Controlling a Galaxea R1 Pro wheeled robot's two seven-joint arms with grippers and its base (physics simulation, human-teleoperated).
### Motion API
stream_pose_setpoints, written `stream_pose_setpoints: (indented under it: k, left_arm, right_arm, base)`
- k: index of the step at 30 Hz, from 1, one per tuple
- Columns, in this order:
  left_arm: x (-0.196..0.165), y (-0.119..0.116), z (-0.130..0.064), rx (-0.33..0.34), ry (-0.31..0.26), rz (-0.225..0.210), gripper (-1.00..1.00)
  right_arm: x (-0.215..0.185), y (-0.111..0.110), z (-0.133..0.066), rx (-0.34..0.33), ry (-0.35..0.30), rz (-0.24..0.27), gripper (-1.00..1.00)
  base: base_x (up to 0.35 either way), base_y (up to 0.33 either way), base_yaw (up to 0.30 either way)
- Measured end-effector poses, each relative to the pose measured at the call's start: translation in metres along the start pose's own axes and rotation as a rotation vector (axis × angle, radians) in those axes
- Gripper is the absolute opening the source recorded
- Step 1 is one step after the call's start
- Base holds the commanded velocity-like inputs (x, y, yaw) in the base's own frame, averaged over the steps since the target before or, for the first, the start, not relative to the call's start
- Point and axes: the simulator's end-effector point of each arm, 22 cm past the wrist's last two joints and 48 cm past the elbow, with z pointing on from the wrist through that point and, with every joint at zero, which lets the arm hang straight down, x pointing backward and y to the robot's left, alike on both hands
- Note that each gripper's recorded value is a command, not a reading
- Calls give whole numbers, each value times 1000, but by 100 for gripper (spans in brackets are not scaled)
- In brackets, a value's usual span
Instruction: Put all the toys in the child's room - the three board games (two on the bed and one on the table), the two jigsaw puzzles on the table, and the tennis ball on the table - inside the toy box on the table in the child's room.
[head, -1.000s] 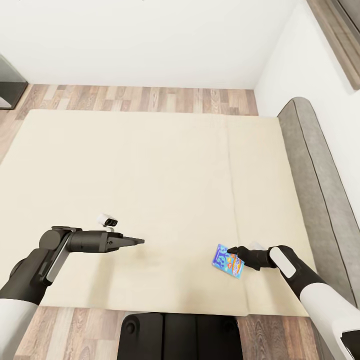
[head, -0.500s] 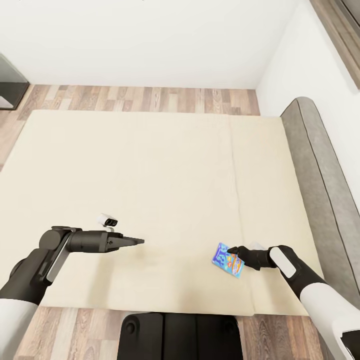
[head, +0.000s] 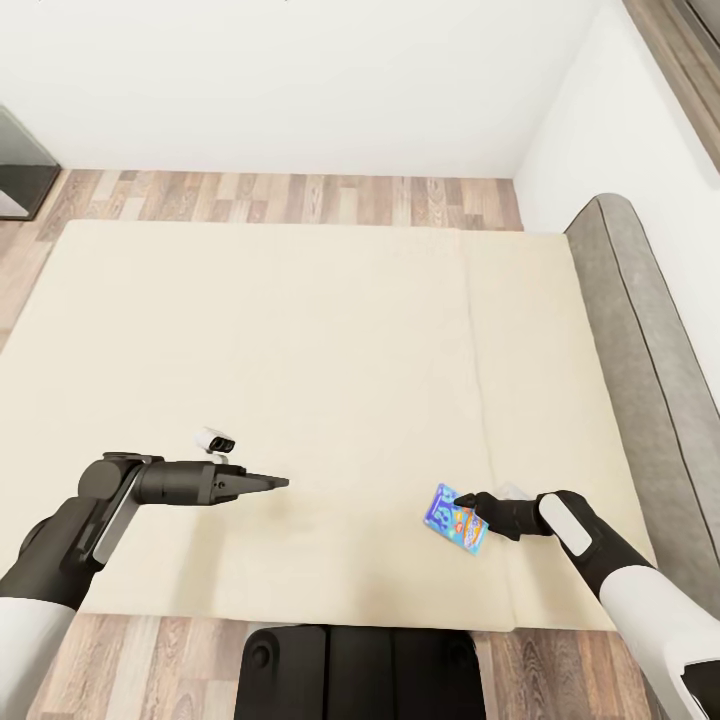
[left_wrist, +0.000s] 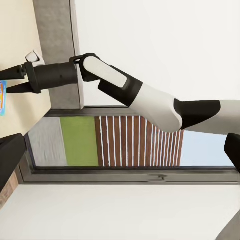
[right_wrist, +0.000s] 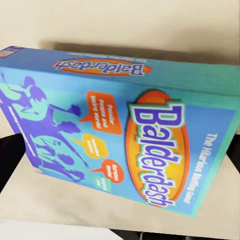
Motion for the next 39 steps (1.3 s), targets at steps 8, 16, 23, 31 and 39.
stream_pose_setpoints:
  k: [8, 16, 23, 31, 39]
  left_arm:
    - [0, 0, 0, 0, 0, 0, 100]
    - [0, 0, 0, 0, 0, 0, 100]
    - [0, 0, 0, 0, 0, 0, 100]
    - [0, 0, 0, 0, 0, 0, 100]
    - [0, 0, 0, 0, 0, 0, 100]
  right_arm:
    - [0, 0, 0, 0, 0, 0, 100]
    - [1, 2, 1, -3, 1, -1, 100]
    - [1, 3, 1, -5, 2, -1, 100]
    - [1, 3, 1, -5, 2, 0, 100]
    - [6, 4, 3, 3, 14, -22, 100]
  base:
    - [0, 56, 0]
    - [0, 46, 0]
    - [0, 75, 0]
    - [0, 54, 0]
    - [0, 61, 0]
